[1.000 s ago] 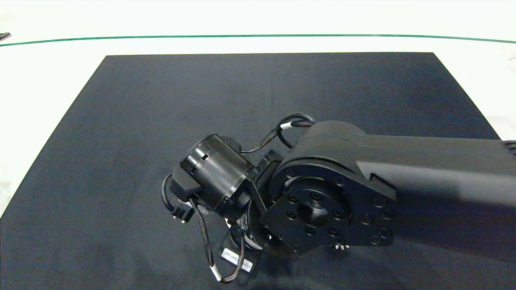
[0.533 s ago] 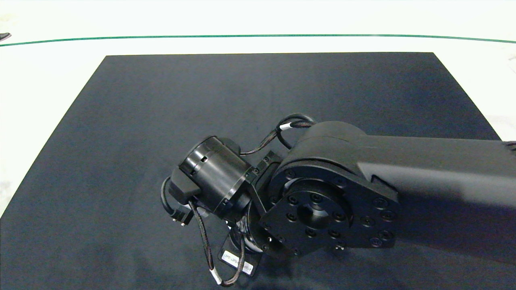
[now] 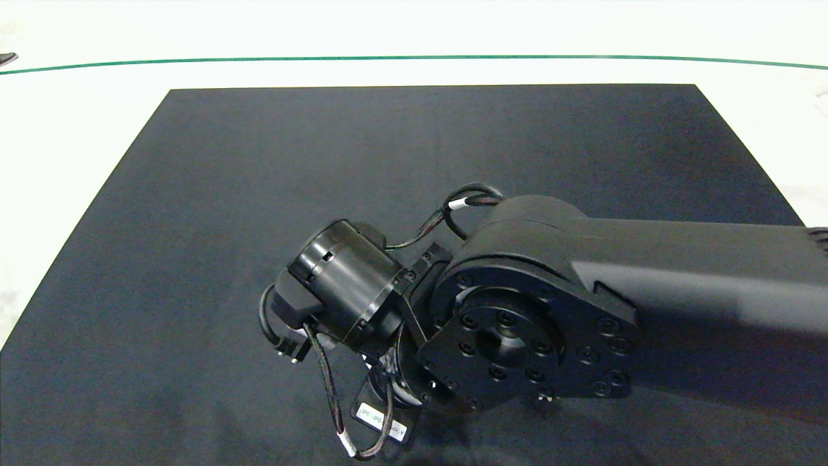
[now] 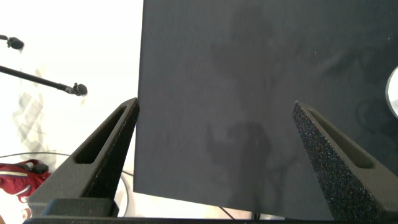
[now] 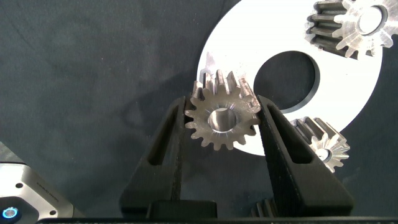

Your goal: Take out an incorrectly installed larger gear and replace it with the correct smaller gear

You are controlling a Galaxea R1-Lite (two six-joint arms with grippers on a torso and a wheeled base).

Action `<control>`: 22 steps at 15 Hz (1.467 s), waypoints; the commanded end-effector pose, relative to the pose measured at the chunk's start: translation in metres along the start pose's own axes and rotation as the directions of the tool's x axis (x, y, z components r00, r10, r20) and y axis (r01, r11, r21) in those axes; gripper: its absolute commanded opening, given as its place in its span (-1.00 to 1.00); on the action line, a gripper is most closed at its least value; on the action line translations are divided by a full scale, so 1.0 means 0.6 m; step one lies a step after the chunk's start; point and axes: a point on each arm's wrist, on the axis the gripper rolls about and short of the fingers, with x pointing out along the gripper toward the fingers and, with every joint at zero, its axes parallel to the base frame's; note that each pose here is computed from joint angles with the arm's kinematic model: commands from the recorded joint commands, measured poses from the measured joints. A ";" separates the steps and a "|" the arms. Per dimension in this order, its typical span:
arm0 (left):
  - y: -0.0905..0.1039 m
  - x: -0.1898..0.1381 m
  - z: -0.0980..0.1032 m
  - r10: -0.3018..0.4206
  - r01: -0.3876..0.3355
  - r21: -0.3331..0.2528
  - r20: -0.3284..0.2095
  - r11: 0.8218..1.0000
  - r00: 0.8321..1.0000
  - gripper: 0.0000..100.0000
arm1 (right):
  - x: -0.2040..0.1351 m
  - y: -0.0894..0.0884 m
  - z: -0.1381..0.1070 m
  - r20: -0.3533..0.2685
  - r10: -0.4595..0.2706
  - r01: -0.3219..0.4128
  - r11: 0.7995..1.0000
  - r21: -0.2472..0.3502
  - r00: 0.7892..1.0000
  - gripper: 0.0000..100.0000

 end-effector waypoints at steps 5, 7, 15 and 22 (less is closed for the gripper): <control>0.000 -0.002 -0.002 0.001 -0.001 0.001 -0.002 1.000 1.000 1.00 | 0.001 0.001 0.000 -0.002 -0.001 0.001 1.000 -0.003 1.000 -0.38; 0.000 -0.002 -0.002 0.001 -0.001 0.001 -0.002 1.000 1.000 1.00 | 0.002 0.003 0.001 0.001 0.000 0.000 1.000 -0.005 1.000 -0.38; 0.000 -0.002 -0.002 0.001 -0.001 0.001 -0.002 1.000 1.000 1.00 | 0.005 0.009 0.002 -0.004 0.003 -0.003 1.000 -0.011 1.000 -0.38; 0.000 -0.002 -0.002 0.001 -0.001 0.001 -0.002 1.000 1.000 1.00 | 0.005 0.003 0.002 0.001 -0.003 0.003 1.000 -0.001 1.000 -0.38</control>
